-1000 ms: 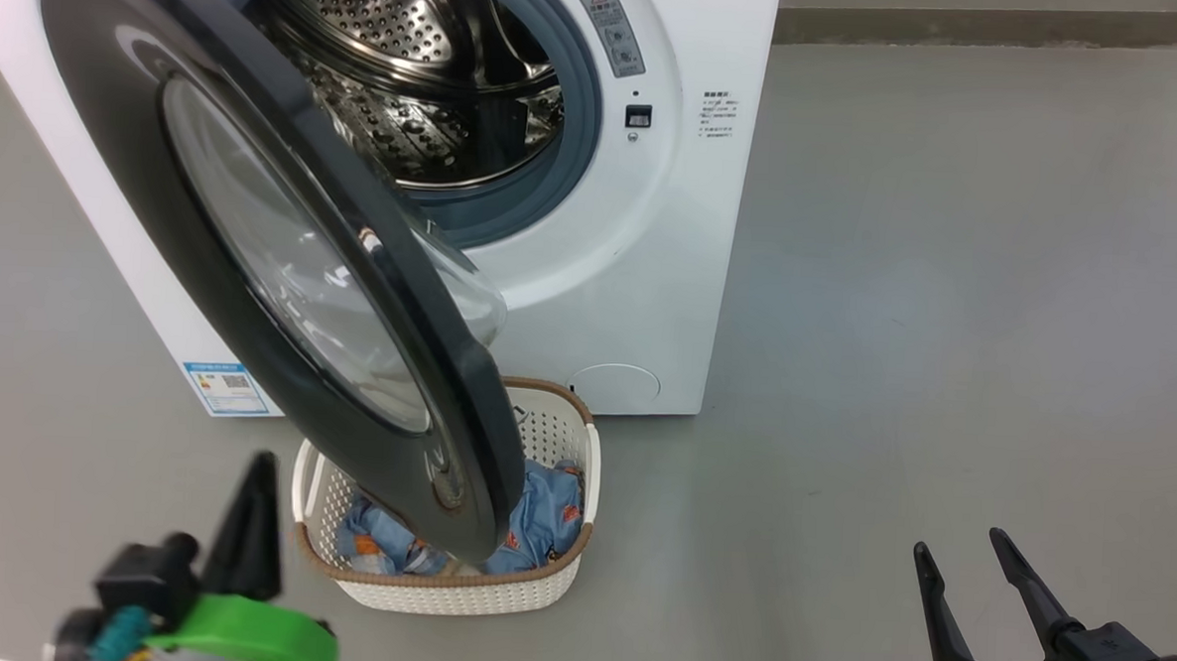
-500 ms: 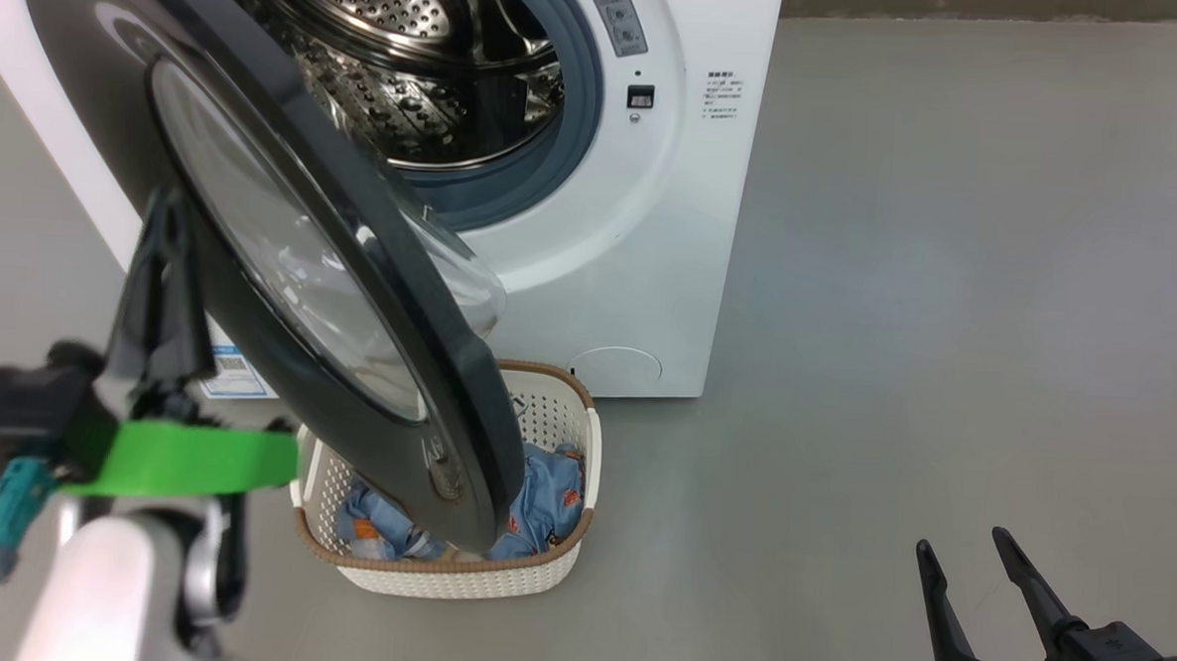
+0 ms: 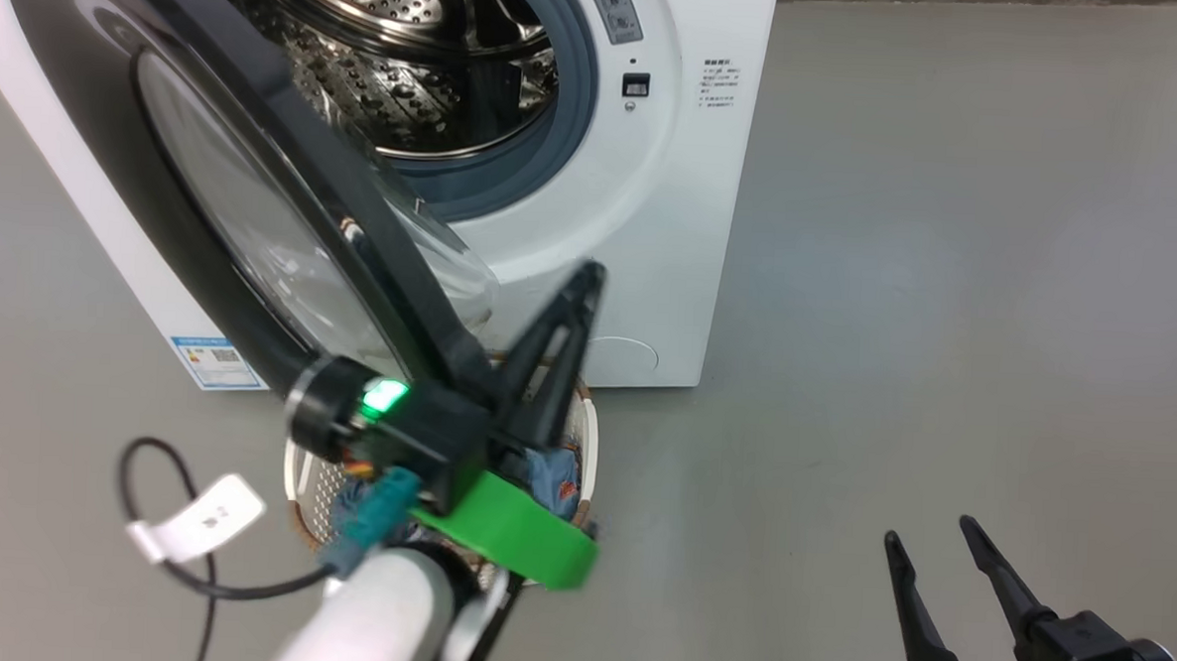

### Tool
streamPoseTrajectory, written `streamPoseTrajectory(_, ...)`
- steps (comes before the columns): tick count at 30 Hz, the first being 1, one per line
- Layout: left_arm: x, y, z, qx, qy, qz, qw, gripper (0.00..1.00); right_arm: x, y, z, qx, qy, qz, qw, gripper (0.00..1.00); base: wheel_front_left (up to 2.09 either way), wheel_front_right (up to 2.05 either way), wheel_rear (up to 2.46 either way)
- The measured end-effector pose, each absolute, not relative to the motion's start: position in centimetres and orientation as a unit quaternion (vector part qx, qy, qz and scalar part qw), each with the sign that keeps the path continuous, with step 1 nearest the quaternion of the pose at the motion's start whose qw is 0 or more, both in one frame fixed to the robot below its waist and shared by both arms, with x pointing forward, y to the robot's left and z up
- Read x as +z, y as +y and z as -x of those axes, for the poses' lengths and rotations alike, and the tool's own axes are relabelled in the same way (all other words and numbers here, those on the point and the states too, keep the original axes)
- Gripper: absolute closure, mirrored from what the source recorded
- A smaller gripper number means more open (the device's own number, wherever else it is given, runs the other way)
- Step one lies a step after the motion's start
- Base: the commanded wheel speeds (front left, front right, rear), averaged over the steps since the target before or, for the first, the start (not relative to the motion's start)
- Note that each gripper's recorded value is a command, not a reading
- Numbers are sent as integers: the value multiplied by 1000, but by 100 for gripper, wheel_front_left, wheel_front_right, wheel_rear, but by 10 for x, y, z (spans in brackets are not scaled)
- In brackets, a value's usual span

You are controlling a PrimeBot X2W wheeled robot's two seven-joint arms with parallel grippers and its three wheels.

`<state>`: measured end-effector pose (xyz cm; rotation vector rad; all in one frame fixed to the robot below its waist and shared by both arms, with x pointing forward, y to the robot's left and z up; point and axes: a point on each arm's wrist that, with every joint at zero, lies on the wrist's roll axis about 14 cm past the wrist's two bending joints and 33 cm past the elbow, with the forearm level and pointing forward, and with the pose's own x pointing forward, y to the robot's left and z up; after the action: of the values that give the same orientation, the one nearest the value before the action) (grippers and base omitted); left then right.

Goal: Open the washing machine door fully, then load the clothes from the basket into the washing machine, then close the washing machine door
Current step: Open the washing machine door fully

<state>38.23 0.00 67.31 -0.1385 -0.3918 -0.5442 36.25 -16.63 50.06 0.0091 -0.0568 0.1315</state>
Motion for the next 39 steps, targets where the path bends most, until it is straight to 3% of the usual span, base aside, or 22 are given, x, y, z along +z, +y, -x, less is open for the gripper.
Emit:
streamPoseTrajectory(7, 628, -25, -381, -296, -117, 72, 945, 100, 500, -157, -367, 78, -28, -7, 997, 0, 0, 0, 0)
streamPoseTrajectory(15, 584, -17, -392, -257, -48, 65, 963, 100, 504, -150, -370, 86, -34, -11, 996, 0, 0, 0, 0)
streamPoseTrajectory(39, 549, 19, -399, -174, -11, 84, 981, 100, 506, -142, -371, 97, -37, -14, 994, 0, 0, 0, 0)
